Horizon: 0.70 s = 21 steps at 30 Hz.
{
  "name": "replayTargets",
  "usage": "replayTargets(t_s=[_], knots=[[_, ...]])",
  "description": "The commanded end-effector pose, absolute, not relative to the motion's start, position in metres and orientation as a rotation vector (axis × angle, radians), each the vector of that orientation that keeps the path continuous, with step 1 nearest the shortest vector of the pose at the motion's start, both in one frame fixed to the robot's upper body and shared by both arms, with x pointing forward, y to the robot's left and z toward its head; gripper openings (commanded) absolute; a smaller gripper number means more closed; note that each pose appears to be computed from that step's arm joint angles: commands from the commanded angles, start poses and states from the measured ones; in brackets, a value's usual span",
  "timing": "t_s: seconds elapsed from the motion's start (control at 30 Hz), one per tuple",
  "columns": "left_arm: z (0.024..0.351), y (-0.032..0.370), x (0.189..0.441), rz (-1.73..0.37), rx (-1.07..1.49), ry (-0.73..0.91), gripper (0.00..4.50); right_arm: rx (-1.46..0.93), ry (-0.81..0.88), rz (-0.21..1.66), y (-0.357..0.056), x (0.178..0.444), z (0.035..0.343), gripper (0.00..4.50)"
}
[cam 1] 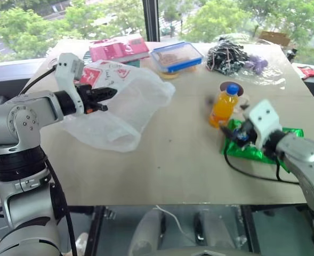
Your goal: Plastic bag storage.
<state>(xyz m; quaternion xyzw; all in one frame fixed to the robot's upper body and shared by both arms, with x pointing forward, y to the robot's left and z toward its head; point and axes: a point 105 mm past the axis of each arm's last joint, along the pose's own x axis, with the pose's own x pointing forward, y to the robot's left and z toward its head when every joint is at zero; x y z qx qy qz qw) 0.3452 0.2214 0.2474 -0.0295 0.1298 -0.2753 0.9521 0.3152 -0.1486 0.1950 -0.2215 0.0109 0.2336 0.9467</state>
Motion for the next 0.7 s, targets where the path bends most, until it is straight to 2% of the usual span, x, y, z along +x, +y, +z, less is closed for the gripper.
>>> replayTargets(t_s=[0.03,0.13,0.27,0.5,0.7], knots=[[0.265,0.219,0.343,-0.577,-0.035,0.192,0.05,-0.378,-0.023,0.356,-0.157,0.327,0.217,4.50],[0.266,0.220,0.345,-0.566,-0.044,0.183,0.05,-0.304,-0.038,0.320,-0.153,0.334,0.228,4.50],[0.266,0.220,0.345,-0.562,-0.047,0.180,0.05,-0.292,0.034,0.273,-0.153,0.336,0.217,4.50],[0.263,0.220,0.344,-0.557,-0.074,0.183,0.05,-0.216,0.100,0.297,-0.144,0.331,0.203,4.50],[0.263,0.225,0.346,-0.529,-0.065,0.186,0.05,-0.143,0.109,0.206,-0.141,0.344,0.200,4.50]])
